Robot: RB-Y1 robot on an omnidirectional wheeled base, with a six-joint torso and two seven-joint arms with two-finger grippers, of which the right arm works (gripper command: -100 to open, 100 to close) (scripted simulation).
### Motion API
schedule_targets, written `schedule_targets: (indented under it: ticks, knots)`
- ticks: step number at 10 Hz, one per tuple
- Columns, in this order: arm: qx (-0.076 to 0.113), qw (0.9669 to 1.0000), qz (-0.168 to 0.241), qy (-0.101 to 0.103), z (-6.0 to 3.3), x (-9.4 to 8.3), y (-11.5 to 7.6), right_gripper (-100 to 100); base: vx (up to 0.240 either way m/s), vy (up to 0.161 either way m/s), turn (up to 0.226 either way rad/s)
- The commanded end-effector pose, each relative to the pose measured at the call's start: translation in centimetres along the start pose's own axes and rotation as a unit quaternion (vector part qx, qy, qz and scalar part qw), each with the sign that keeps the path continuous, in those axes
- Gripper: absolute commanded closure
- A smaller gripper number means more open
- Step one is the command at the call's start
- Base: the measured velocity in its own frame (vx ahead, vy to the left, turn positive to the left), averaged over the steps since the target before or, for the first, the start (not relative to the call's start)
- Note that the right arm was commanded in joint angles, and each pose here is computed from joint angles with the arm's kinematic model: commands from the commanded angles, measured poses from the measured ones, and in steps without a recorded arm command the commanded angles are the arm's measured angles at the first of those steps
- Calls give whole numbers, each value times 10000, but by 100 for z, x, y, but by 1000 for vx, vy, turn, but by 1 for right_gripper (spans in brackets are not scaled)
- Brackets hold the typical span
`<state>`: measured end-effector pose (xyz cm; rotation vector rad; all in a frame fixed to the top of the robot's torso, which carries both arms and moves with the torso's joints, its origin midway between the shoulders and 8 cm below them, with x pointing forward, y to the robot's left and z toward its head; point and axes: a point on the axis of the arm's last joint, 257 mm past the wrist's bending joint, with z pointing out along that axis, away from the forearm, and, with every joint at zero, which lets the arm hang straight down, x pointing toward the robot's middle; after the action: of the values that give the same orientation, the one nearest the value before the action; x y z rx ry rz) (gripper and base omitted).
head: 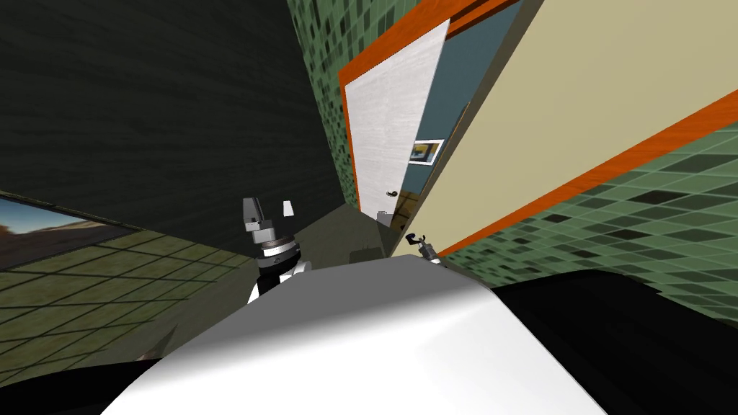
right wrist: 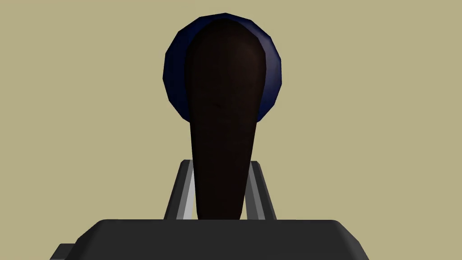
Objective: Pull the door open
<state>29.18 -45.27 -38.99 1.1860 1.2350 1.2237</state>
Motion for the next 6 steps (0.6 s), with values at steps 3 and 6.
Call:
schedule_targets:
  ticks: [3, 6]
  knots:
    - [25, 9995, 64, 316, 202, 273, -41, 100, -123, 4, -84]
    - [28, 9987, 89, 508, 332, 442, -53, 100, -117, 9, -62]
